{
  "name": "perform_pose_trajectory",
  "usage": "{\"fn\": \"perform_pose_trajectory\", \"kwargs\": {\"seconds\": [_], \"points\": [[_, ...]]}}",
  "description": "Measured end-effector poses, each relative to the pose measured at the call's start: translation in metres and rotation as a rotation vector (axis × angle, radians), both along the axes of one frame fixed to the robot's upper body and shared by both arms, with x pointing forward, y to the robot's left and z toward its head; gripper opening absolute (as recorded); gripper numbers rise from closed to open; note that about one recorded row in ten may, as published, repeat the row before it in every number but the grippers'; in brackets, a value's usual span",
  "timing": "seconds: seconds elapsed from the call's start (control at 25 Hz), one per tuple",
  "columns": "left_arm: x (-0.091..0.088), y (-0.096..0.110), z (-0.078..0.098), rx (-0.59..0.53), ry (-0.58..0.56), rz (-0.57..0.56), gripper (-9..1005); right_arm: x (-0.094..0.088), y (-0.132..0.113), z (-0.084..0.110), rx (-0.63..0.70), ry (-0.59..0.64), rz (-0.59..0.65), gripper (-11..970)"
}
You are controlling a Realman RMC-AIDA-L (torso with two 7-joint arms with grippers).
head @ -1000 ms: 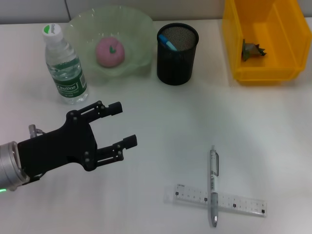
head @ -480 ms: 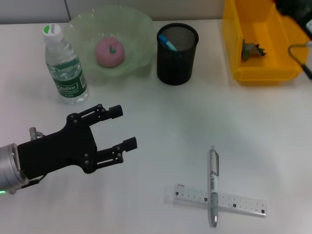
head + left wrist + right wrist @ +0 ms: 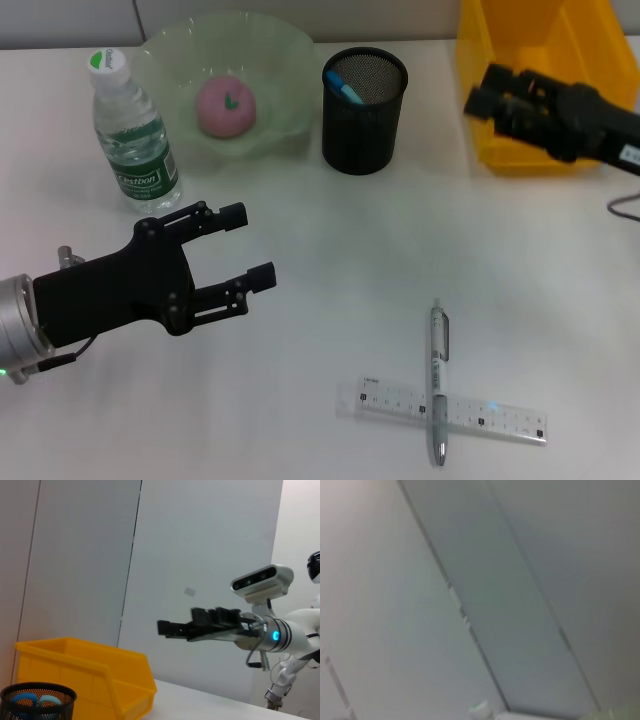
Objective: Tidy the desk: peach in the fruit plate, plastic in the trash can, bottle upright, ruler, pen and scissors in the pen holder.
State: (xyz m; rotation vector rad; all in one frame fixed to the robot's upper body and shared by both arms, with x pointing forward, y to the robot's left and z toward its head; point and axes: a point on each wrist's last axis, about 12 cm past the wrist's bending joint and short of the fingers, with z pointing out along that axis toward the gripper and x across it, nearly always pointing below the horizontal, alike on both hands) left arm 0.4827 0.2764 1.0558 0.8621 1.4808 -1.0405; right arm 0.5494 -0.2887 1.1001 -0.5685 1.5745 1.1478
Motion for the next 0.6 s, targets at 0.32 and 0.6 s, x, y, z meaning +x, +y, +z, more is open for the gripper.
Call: {"fn": "perform_pose_trajectory", "kwargs": {"seconds": [0.32,0.6], "points": [[-0.001,-0.001,0.000,0.008,0.013,-0.021,775,-0.008,-0.002,0.009,-0.121,0.045,0.187,737],[0.002,0.002,0.005,0.050,0.035,-0.099,775,-0.003,0.008,0.025,-0.292,0.127,0.350,737]]}}
